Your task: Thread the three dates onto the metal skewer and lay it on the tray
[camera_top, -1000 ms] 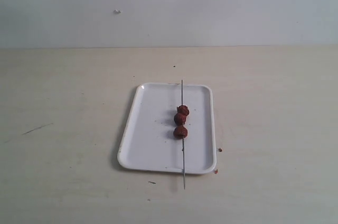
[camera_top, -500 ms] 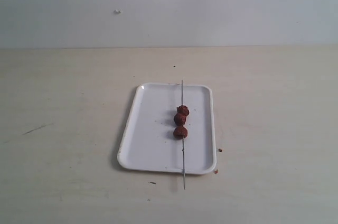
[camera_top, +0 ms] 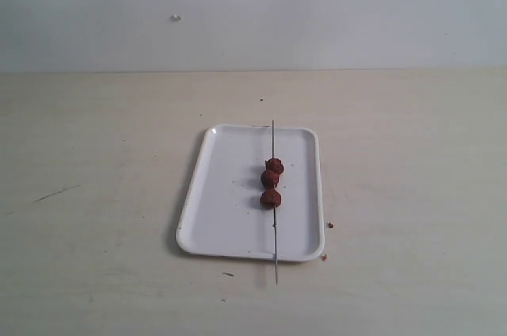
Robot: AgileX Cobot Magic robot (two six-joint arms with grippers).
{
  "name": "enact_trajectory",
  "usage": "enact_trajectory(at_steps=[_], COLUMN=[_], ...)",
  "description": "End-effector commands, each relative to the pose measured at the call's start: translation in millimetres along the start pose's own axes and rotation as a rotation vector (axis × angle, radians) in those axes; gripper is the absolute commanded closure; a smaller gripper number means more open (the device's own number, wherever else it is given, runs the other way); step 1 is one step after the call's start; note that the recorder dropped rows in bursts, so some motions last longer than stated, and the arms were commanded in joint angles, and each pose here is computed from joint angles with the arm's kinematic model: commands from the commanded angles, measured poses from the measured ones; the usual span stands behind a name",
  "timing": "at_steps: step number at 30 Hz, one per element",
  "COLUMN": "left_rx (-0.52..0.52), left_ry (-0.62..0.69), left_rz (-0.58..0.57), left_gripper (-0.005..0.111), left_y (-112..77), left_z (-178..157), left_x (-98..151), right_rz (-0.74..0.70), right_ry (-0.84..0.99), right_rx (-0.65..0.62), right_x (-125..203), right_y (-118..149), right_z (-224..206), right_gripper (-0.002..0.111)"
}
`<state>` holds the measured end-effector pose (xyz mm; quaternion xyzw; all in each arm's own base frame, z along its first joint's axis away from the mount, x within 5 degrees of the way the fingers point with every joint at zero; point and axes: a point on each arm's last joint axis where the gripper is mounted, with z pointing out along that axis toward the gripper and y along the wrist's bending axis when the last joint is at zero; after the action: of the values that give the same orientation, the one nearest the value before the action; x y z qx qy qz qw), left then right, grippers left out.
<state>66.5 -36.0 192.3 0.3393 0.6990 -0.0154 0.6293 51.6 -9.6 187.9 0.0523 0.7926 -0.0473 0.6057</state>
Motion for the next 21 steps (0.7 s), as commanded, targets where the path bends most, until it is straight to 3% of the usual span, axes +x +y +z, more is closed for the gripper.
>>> enact_trajectory(at_steps=[1,2,4,6,7,10,15,17,21], left_rx=[0.015,-0.009,-0.117,-0.229,-0.256,-0.262,-0.312,-0.308,-0.302], left_ry=[0.006,0.001,-0.042,-0.164,-0.232,-0.332,-0.324,-0.312,-0.274], left_rz=[-0.065,-0.169,-0.487,-0.747,-0.799,-0.869,-0.996,-0.984,-0.839], left_gripper=[0.107,0.107,0.107,0.107,0.107,0.107,0.107,0.107,0.107], left_y=[-1.7,0.6,10.8,23.7,28.0,32.1,35.6,34.8,32.4], left_z=[-1,-1,-2,-4,-6,-8,-9,-9,-9], left_x=[1,0,-1,-6,-10,-16,-11,-11,-10], right_rz=[-0.007,-0.007,-0.007,-0.007,-0.007,-0.007,-0.007,-0.007,-0.007], right_ry=[-0.012,-0.012,-0.012,-0.012,-0.012,-0.012,-0.012,-0.012,-0.012], right_rx=[0.003,0.003,0.003,0.003,0.003,0.003,0.003,0.003,0.003], right_x=[0,0,0,0,0,0,0,0,0], right_y=[0,0,0,0,0,0,0,0,0], right_z=[0,0,0,0,0,0,0,0,0], right_gripper=[0.108,0.108,0.108,0.108,0.108,0.108,0.108,0.108,0.108])
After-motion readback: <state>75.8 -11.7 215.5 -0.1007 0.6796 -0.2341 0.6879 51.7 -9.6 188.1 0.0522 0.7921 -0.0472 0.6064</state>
